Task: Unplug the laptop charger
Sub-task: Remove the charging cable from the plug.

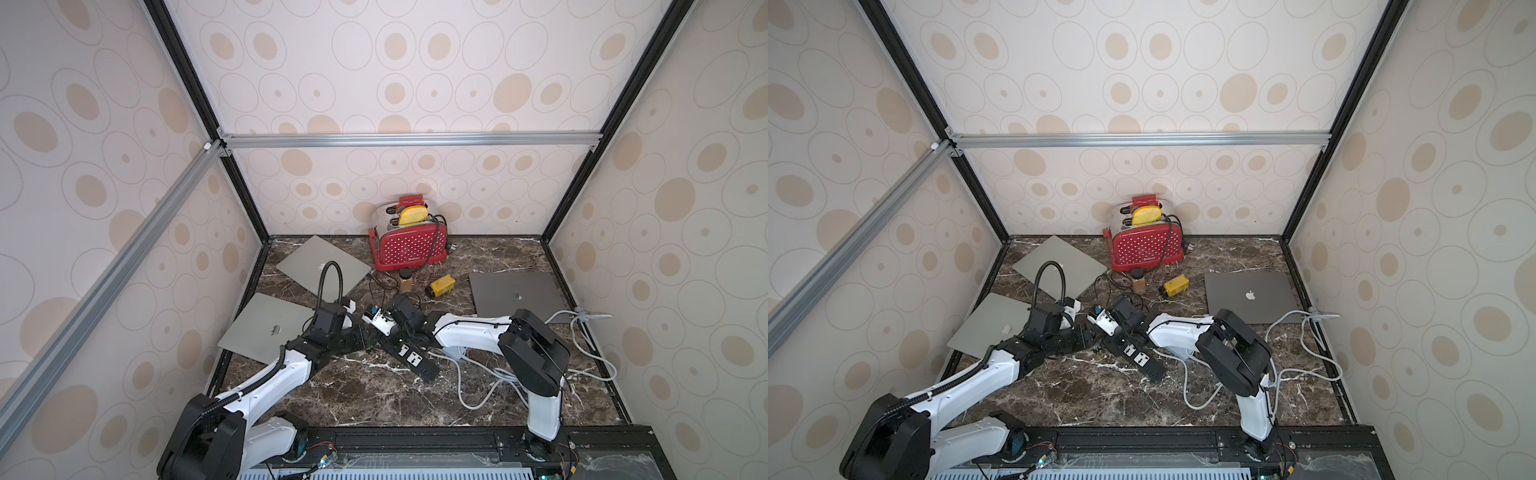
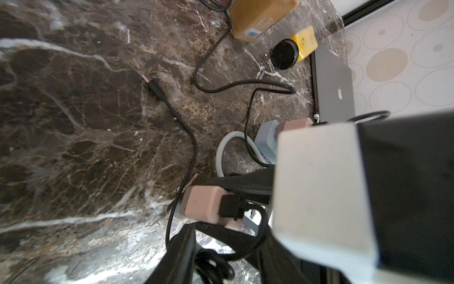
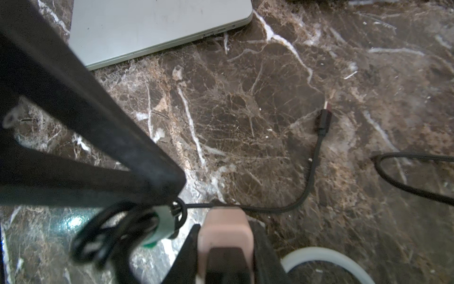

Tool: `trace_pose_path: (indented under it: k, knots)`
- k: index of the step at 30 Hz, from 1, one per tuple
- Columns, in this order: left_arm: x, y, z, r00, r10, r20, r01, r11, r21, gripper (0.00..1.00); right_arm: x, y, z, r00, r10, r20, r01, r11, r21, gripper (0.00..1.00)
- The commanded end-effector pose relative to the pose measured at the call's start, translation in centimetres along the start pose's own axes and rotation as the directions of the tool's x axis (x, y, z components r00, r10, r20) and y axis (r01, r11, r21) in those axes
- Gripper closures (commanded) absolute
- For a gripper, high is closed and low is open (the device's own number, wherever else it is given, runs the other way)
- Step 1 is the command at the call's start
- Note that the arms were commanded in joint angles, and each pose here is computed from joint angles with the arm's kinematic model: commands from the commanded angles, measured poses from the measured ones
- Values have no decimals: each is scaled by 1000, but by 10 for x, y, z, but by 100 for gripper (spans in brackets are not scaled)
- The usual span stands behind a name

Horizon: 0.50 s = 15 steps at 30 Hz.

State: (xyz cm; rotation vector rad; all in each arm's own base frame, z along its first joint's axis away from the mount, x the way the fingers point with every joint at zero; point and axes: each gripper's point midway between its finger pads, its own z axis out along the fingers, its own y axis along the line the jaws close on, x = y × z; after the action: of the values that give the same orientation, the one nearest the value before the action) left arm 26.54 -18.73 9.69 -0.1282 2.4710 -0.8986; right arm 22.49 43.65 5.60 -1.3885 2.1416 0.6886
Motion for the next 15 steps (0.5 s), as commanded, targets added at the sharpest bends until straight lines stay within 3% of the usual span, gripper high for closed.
trace_pose_path:
  k: [1, 6, 15]
  knots:
    - [-2, -12, 4, 1000, 28, 0, -28, 999, 35, 74, 26, 10, 2, 997, 16, -80, -18, 1000, -23, 96]
    - [3, -9, 3, 999, 33, -12, -33, 999, 21, 99, 27, 9, 2, 996, 26, -85, -28, 999, -19, 97]
    - [0, -11, -22, 996, 85, 22, -85, 996, -9, 100, 33, 0, 5, 993, 57, -103, -58, 998, -11, 97]
